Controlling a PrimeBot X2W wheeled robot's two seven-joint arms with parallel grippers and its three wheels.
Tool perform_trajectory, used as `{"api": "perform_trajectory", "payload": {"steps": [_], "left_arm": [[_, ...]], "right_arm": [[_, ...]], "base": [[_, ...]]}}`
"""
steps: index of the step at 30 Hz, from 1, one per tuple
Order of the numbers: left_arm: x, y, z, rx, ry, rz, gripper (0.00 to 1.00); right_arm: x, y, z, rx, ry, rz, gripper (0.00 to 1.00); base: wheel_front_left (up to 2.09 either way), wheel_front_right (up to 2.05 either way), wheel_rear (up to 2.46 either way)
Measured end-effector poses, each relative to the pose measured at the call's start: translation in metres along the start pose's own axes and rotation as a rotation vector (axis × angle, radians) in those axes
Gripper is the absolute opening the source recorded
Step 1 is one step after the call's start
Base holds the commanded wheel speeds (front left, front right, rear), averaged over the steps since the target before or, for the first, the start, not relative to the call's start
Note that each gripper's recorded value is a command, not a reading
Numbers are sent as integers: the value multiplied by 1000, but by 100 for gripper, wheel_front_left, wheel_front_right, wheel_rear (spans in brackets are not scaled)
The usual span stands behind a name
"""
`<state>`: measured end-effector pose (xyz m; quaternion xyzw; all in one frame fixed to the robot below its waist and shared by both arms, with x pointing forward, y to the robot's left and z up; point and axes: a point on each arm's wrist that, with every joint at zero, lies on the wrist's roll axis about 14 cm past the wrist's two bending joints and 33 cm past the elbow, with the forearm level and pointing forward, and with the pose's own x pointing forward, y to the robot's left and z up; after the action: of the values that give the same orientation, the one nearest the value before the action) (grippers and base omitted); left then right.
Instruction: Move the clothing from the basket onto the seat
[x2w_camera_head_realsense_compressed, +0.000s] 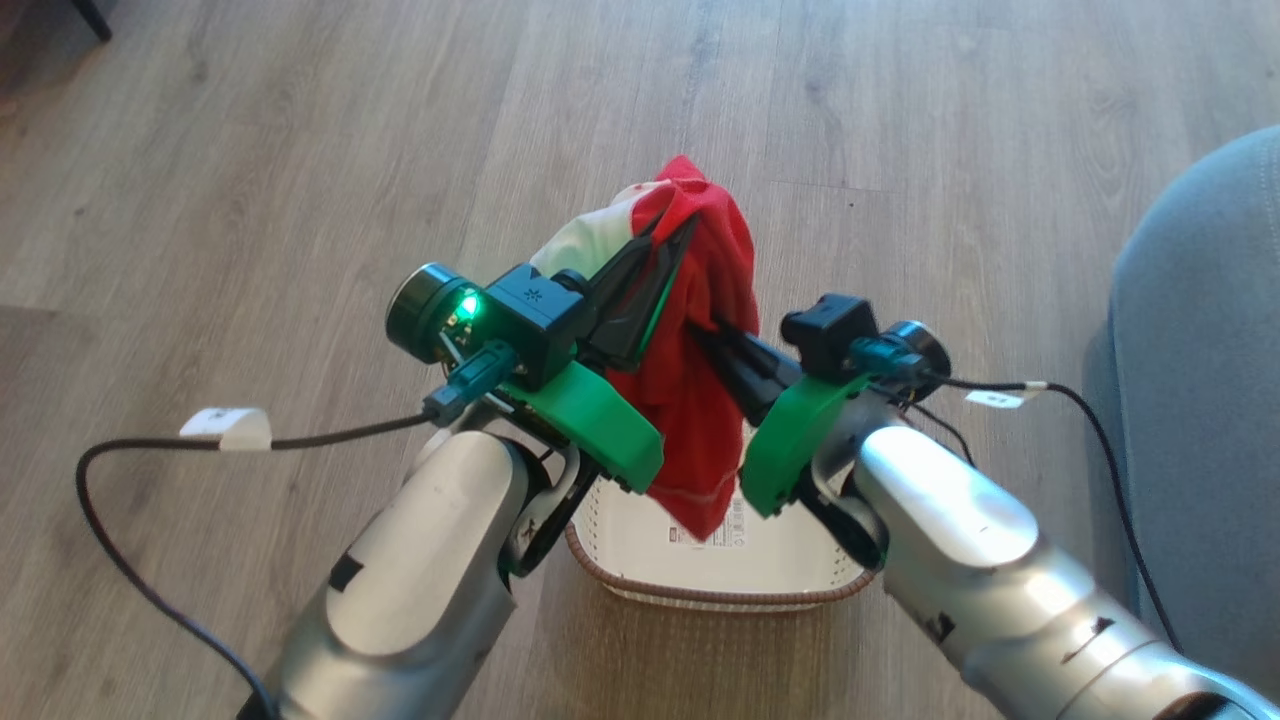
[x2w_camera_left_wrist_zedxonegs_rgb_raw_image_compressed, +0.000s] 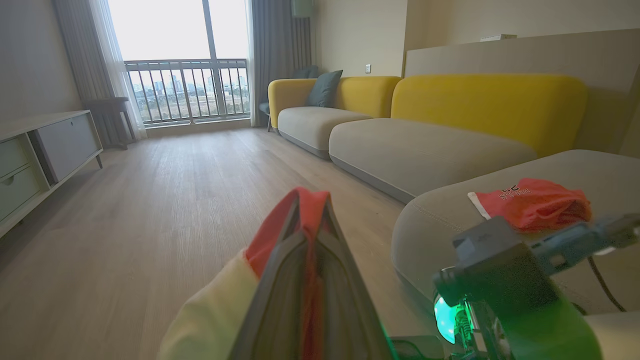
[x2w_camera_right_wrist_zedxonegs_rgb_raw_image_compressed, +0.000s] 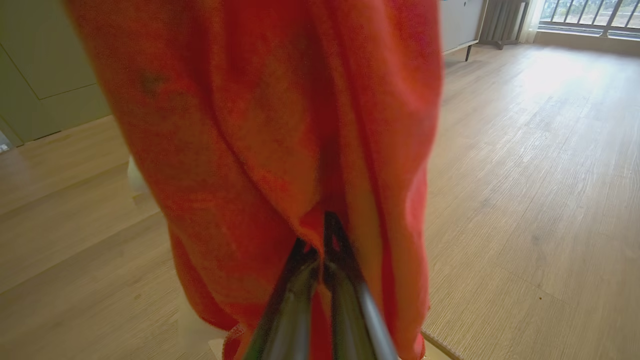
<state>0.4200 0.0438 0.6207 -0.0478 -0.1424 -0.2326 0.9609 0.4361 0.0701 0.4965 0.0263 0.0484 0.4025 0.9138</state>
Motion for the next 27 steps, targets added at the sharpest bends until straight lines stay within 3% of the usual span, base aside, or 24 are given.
{"api": "perform_trajectory", "payload": {"steps": [4, 5, 6, 17, 27], "left_arm": [[2, -2, -2, -3, 3, -4, 3], [3, -3, -4, -4, 4, -9, 37], [4, -5, -5, -6, 3, -14, 100], [12, -26, -34, -51, 64, -88, 100], [26, -69, -69, -91, 125, -228, 100]], "right_arm": [[-3, -20, 11, 21, -37, -65, 0], [-5, -27, 13, 21, -46, -85, 0], [-8, -33, 15, 22, -54, -105, 0], [-57, -89, 26, 29, -133, -320, 0], [-133, -138, 47, -4, -221, -543, 0]], "base": [[0, 0, 0], [0, 0, 0], [0, 0, 0], [0, 0, 0], [0, 0, 0]]}}
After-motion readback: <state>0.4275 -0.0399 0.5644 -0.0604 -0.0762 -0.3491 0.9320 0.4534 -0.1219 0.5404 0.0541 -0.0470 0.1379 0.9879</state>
